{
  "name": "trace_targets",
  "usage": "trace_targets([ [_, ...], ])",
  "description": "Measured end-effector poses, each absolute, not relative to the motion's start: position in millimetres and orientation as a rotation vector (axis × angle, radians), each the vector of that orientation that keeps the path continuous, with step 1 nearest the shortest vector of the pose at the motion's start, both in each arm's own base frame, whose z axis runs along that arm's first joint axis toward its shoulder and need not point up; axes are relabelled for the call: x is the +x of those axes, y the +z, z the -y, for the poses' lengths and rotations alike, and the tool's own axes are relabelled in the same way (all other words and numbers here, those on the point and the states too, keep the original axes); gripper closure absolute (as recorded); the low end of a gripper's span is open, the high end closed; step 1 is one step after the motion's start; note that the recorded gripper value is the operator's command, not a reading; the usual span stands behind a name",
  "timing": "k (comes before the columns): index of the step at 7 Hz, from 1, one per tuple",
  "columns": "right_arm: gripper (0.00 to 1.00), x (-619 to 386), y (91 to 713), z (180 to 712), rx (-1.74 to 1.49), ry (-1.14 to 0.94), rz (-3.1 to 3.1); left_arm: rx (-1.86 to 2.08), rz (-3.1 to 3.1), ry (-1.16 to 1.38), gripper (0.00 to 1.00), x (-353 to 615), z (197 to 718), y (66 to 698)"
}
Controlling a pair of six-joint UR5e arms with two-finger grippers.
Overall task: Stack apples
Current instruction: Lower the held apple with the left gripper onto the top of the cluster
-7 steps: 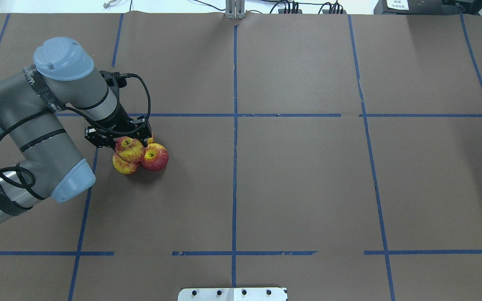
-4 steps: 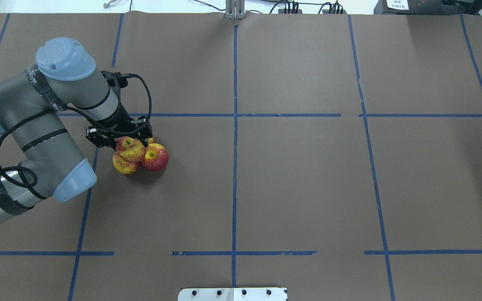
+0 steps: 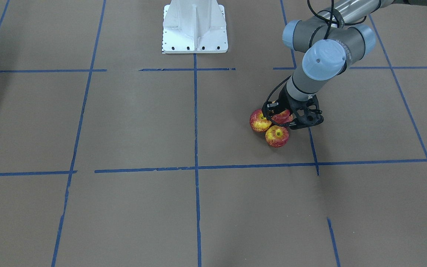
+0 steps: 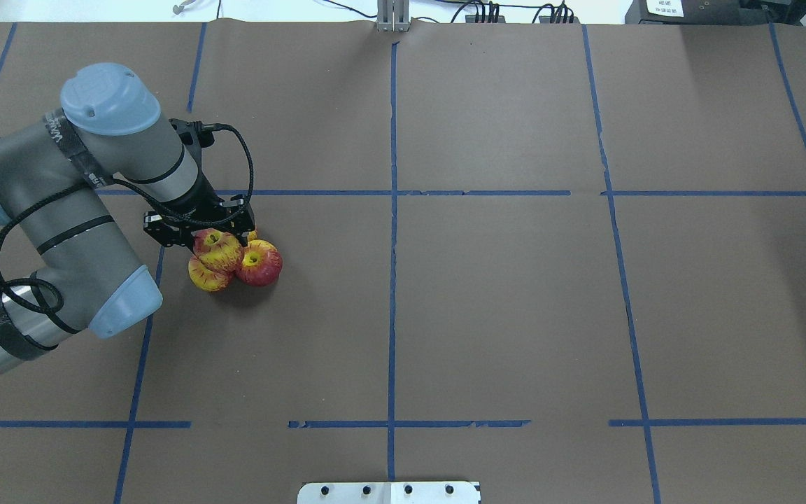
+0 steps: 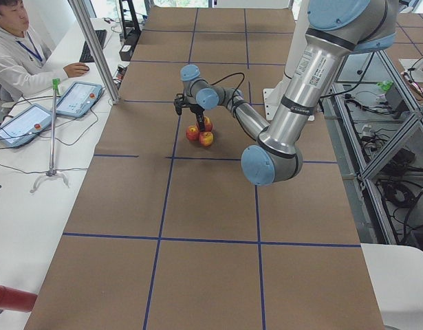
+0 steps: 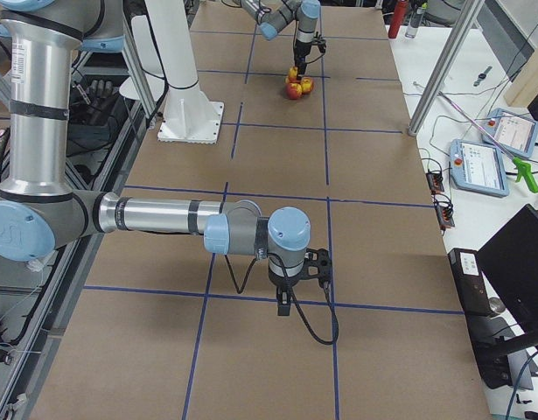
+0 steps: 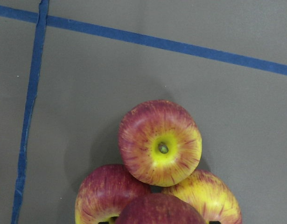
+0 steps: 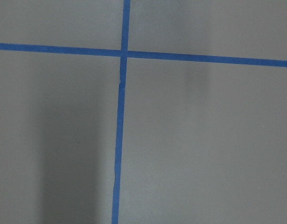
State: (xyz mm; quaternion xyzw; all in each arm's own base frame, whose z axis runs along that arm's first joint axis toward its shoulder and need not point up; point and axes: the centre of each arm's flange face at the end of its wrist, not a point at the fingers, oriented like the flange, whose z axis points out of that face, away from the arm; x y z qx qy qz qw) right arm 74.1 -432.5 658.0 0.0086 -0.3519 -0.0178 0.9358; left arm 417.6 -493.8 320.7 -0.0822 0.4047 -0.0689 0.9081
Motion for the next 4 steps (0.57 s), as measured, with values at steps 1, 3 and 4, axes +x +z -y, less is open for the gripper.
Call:
trace_targets([
  [1, 0.00, 74.1, 657.9, 432.5, 0.018, -0.036, 0.719, -0.169, -0.834, -0.142, 0.90, 418.1, 494.4, 320.8],
  [3, 0.00, 74.1, 658.0, 432.5, 0.018, -0.036, 0.719, -0.167, -0.835, -0.142, 0.31, 419.2, 496.2, 319.2],
  [4, 0.00, 74.1, 658.0, 432.5, 0.017, -0.036, 0.719, -0.169, -0.832, -0.144, 0.15, 420.3, 497.6, 320.4],
])
